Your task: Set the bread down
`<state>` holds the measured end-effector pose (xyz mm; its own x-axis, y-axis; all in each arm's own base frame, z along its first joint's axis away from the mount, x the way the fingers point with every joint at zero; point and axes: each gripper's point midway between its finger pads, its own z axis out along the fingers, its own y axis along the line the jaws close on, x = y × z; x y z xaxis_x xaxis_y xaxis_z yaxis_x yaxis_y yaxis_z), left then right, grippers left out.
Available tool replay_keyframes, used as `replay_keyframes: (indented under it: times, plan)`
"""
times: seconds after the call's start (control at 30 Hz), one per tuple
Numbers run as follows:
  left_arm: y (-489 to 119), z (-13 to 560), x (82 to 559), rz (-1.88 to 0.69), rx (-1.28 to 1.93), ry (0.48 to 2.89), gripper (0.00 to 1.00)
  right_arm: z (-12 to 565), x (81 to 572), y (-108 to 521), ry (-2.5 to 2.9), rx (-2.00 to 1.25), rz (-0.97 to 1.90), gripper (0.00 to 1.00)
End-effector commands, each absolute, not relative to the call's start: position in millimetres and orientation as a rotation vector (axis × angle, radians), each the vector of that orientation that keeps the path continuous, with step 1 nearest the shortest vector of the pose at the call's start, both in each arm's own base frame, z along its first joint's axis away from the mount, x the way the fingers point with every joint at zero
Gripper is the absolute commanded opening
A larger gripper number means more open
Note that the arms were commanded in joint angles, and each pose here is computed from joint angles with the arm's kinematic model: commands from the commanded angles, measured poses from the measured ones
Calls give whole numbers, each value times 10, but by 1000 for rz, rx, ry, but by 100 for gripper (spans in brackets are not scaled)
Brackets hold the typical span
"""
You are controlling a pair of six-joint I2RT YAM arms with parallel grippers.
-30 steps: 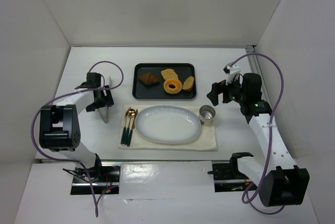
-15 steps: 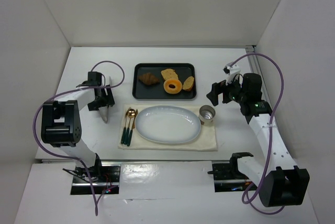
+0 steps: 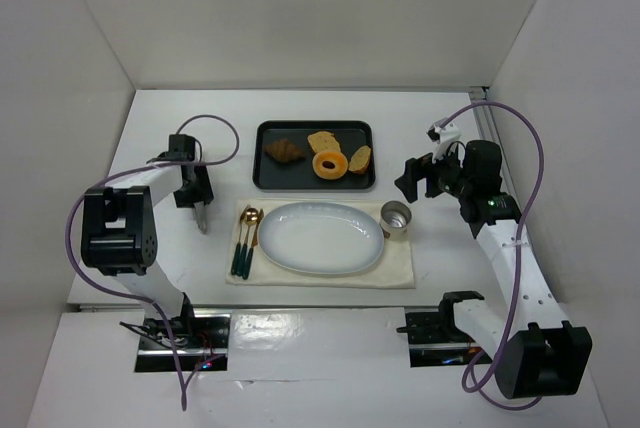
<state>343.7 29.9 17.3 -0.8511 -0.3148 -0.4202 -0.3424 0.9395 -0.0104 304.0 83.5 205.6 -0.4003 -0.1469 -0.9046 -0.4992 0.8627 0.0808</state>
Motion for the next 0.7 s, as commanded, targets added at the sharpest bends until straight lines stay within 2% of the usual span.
replay_keyframes:
  times: [0.0, 0.13, 0.2, 0.53, 0.67]
  plan:
    - [272, 154, 3445, 59, -471, 2688, 58, 2124, 3016, 842, 1944, -483, 415, 100]
    - [207, 307, 3468, 1, -470, 2646, 33, 2124, 3016, 842, 1944, -483, 415, 100]
    - [178, 449, 3503, -29, -473, 2603, 27, 2124, 3016, 842, 1944, -483, 415, 100]
    - [-233, 1216, 3576, -261, -390, 2412, 26, 2124, 3016, 842, 1944, -483, 415, 100]
    - [-473, 1485, 3486, -331, -299, 2363, 32, 2124, 3016, 842, 1944, -483, 415, 100]
